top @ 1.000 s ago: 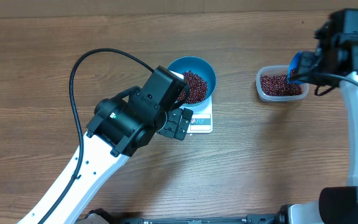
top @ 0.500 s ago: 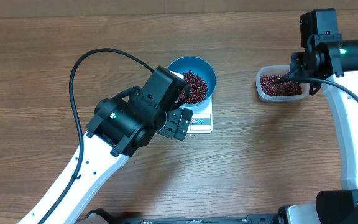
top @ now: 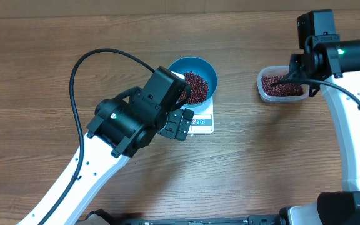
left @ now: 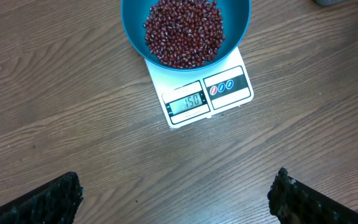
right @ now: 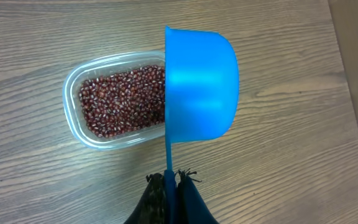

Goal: Scoop item into bowl and weigh 150g on scale
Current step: 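Move the scoop with the right gripper over the clear bean tub, then lower the blue scoop onto the table and open the right gripper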

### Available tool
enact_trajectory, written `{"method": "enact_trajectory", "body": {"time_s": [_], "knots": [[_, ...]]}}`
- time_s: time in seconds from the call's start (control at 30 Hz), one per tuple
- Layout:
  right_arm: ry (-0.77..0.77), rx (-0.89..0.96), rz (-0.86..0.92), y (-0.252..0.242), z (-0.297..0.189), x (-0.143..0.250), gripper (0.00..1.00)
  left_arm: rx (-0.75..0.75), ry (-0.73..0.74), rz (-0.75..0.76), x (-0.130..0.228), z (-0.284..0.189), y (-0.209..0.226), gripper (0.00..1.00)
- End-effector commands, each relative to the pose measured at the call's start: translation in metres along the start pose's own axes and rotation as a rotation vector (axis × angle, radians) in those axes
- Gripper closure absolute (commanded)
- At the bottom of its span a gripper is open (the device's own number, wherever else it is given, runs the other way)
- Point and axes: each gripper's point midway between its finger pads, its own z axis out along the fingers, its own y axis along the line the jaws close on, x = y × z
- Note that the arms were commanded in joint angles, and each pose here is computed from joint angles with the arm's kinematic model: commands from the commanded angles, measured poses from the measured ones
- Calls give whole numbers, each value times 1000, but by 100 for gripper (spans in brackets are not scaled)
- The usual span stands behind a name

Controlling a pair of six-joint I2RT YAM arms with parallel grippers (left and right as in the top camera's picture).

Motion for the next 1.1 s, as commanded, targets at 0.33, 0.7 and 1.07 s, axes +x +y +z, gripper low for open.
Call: {"method": "enact_trajectory", "body": {"time_s": [0.33,0.7,1.07], "knots": [[64,-392,0,61,-27,16,96,-2,-18,15,-6,-4,1,1],[18,-744,-146,77,-115,63,96,-2,-18,15,-6,-4,1,1],[328,-718,-125,99,-34,143,96,-2,-18,15,-6,-4,1,1]]}}
